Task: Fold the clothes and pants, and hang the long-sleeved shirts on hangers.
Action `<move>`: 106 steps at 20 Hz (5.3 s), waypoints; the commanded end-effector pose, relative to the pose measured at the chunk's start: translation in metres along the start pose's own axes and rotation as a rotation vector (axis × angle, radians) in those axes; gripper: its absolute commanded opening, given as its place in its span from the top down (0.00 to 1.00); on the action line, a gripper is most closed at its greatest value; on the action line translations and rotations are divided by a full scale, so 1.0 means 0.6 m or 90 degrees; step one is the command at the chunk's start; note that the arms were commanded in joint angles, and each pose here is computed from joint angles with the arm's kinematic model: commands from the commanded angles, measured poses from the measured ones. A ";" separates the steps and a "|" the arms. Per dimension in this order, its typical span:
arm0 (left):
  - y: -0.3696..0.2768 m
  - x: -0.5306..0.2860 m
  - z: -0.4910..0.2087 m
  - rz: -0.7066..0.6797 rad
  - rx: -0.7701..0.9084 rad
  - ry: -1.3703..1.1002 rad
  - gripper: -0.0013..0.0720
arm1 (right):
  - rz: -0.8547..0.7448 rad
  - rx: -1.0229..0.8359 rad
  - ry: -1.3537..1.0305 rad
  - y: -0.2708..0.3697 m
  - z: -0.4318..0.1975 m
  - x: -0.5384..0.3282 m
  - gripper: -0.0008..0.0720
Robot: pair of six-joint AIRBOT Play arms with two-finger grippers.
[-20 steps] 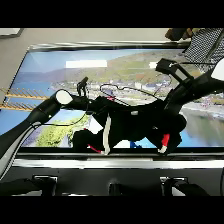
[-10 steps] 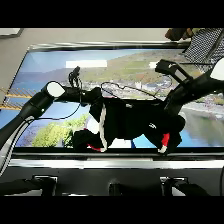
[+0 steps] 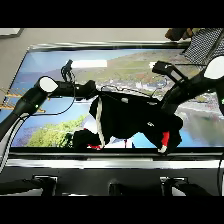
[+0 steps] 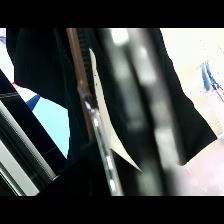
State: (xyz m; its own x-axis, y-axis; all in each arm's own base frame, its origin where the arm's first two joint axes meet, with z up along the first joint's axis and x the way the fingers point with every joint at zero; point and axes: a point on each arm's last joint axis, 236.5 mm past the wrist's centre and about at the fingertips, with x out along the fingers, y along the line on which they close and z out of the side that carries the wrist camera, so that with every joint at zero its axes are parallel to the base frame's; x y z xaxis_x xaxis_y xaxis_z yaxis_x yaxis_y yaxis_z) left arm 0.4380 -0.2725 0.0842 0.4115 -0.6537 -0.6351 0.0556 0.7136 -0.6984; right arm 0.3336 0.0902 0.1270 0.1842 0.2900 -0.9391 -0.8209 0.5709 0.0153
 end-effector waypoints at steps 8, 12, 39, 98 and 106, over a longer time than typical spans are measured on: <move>-0.009 -0.027 0.050 0.003 0.046 -0.047 0.95 | 0.012 0.008 0.016 -0.012 -0.004 0.028 0.93; -0.017 -0.030 0.053 -0.002 0.050 -0.051 0.95 | 0.014 0.011 0.024 -0.016 -0.008 0.036 0.93; -0.212 0.013 -0.085 -0.059 0.268 0.036 0.65 | -0.177 -0.033 -0.085 -0.008 0.111 -0.025 0.93; -0.199 -0.306 -0.103 -0.093 0.949 -0.087 0.95 | -0.219 0.125 -0.267 -0.083 -0.016 -0.186 0.23; -0.214 -0.311 -0.119 -0.109 0.945 -0.087 0.95 | -0.038 0.078 -0.318 -0.074 0.032 -0.089 0.21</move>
State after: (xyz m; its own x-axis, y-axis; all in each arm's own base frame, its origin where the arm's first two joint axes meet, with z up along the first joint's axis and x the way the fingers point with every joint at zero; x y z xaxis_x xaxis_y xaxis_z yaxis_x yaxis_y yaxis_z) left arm 0.2915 -0.2591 0.2664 0.3797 -0.7820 -0.4942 0.9233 0.2866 0.2559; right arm 0.3630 0.0509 0.1913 0.5328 0.4836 -0.6944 -0.6881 0.7253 -0.0228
